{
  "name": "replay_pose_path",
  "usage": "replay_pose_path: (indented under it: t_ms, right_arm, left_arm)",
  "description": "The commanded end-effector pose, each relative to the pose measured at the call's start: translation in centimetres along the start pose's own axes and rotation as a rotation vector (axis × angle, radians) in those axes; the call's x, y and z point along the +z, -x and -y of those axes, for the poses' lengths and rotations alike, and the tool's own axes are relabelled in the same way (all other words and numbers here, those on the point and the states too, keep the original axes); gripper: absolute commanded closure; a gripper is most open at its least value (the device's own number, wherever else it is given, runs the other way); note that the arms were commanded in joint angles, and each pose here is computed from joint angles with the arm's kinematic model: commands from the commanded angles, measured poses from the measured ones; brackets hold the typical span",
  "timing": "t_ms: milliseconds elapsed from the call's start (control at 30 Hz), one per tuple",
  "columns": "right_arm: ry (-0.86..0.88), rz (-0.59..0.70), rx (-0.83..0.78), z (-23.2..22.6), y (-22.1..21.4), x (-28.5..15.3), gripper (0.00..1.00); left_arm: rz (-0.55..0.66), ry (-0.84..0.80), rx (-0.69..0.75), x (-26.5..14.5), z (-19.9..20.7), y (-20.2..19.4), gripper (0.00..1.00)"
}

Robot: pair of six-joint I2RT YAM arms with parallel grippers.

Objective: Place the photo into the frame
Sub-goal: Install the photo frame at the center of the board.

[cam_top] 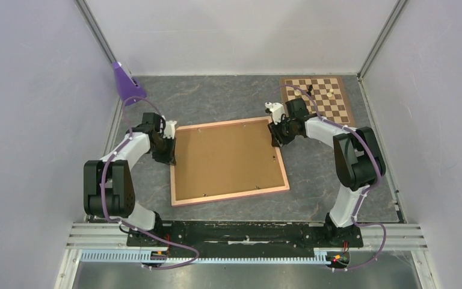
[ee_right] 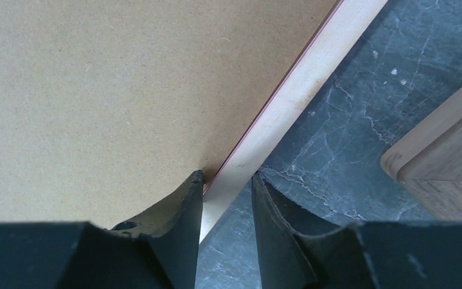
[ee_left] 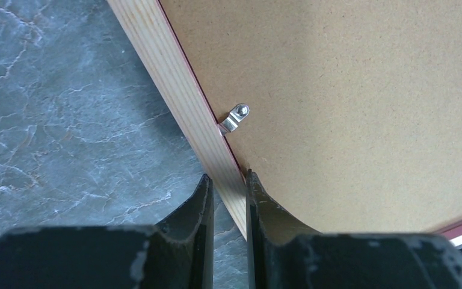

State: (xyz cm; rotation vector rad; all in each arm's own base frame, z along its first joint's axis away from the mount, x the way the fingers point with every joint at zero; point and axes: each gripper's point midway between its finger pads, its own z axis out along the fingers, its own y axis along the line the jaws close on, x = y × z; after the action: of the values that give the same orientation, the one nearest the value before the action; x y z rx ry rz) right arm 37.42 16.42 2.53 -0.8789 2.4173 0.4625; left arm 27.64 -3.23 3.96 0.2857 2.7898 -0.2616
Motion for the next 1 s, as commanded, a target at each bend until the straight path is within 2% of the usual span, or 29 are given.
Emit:
replay_pose_path:
  t_ms: [0, 200, 667, 700, 800, 900, 967]
  right_arm:
    - [-0.06, 0.094, -0.098, 1.5, 3.8, -0.3, 0.59]
    - [-0.058, 0.102, -0.089, 0.8, 3.6, -1.8, 0.36]
    - [-0.013, 0.006, -0.076, -2.5, -2.8, -4.8, 0.27]
    - [0.001, -0.002, -0.075, -2.9, -3.5, -4.7, 0.27]
    - [0.031, -0.019, -0.071, -3.6, -4.9, -4.2, 0.31]
    - [0.041, -0.027, -0.065, -3.5, -5.3, -3.6, 0.36]
    - [0.047, -0.019, -0.061, -3.5, -5.1, -3.2, 0.4]
  left_arm:
    - [0.031, -0.098, 0.138, 0.3, 1.5, 1.1, 0.98]
    - [0.012, -0.078, 0.104, 1.6, 1.0, 1.1, 0.98]
    - [0.04, 0.01, 0.012, 2.2, -0.3, 2.2, 0.98]
    - [0.047, 0.012, 0.007, 2.1, -0.3, 2.4, 0.96]
    - [0.044, 0.009, -0.001, 2.2, -0.2, 2.1, 0.81]
    - [0.043, 0.006, 0.0, 2.2, -0.1, 1.9, 0.62]
    - [0.045, 0.002, 0.0, 1.9, 0.0, 2.0, 0.54]
